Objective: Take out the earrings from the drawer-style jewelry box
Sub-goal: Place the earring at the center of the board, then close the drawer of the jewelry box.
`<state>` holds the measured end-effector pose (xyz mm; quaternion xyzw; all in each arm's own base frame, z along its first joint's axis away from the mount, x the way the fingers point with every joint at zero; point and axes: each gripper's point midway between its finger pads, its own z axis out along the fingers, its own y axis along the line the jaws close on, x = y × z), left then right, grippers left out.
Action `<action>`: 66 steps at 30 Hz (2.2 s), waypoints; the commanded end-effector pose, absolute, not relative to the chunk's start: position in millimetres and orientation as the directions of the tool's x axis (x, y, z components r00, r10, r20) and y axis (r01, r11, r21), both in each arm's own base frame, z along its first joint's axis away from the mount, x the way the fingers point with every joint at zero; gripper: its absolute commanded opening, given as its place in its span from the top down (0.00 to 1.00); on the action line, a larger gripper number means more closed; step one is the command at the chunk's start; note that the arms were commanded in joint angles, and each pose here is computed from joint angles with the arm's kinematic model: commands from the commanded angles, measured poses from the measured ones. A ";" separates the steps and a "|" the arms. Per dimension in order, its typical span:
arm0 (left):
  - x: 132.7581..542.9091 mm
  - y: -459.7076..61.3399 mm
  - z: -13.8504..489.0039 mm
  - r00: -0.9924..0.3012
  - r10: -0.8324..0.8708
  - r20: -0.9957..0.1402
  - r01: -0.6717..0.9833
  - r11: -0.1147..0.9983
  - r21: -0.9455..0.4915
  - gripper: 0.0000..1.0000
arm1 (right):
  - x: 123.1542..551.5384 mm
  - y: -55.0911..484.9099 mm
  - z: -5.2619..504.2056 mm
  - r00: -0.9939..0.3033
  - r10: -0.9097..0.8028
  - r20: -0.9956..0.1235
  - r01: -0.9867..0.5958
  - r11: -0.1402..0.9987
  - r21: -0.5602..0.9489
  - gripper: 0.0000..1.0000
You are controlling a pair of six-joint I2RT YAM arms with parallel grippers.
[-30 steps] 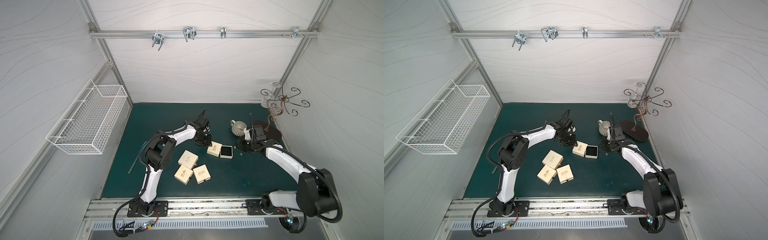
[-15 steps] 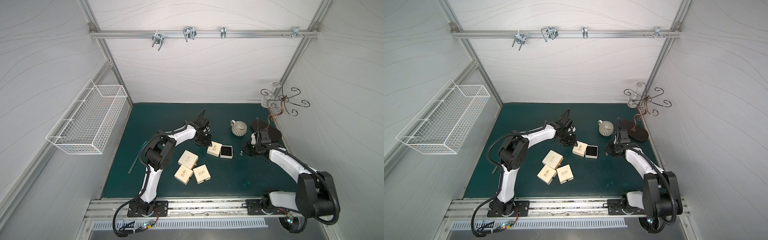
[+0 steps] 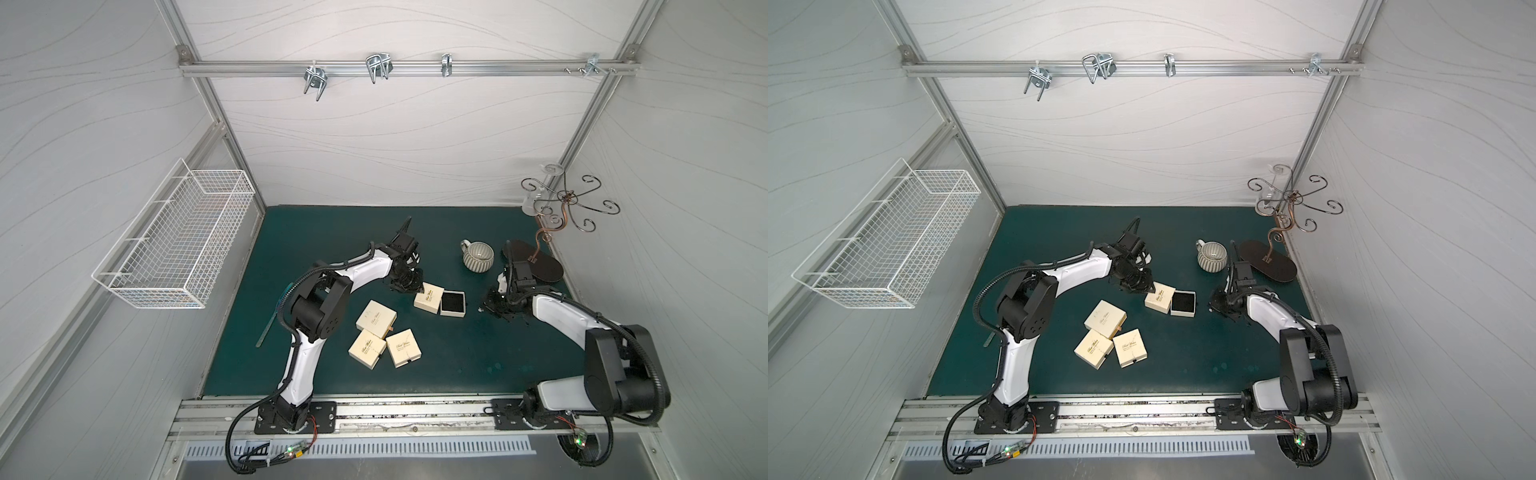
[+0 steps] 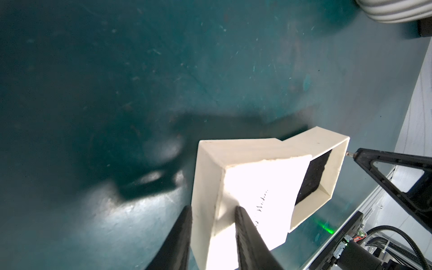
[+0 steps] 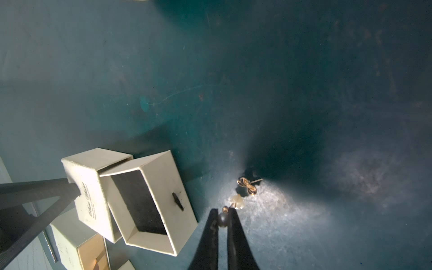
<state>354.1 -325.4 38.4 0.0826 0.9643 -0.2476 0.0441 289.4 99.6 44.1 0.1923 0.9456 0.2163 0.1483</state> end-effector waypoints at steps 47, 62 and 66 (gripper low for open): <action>328.8 -304.3 19.9 -0.986 0.166 -0.015 0.159 0.914 -0.372 0.66 | 283.4 163.0 39.4 -0.953 0.241 -0.186 0.162 0.919 0.359 0.91; 316.1 -307.5 32.8 -0.980 0.199 -0.032 0.196 0.905 -0.378 0.58 | 284.9 171.1 43.1 -0.966 0.139 -0.219 0.099 0.978 0.182 0.96; 315.3 -312.9 39.8 -0.976 0.214 -0.049 0.216 0.892 -0.398 0.56 | 286.1 166.7 42.2 -0.967 0.134 -0.217 0.104 0.984 0.145 0.96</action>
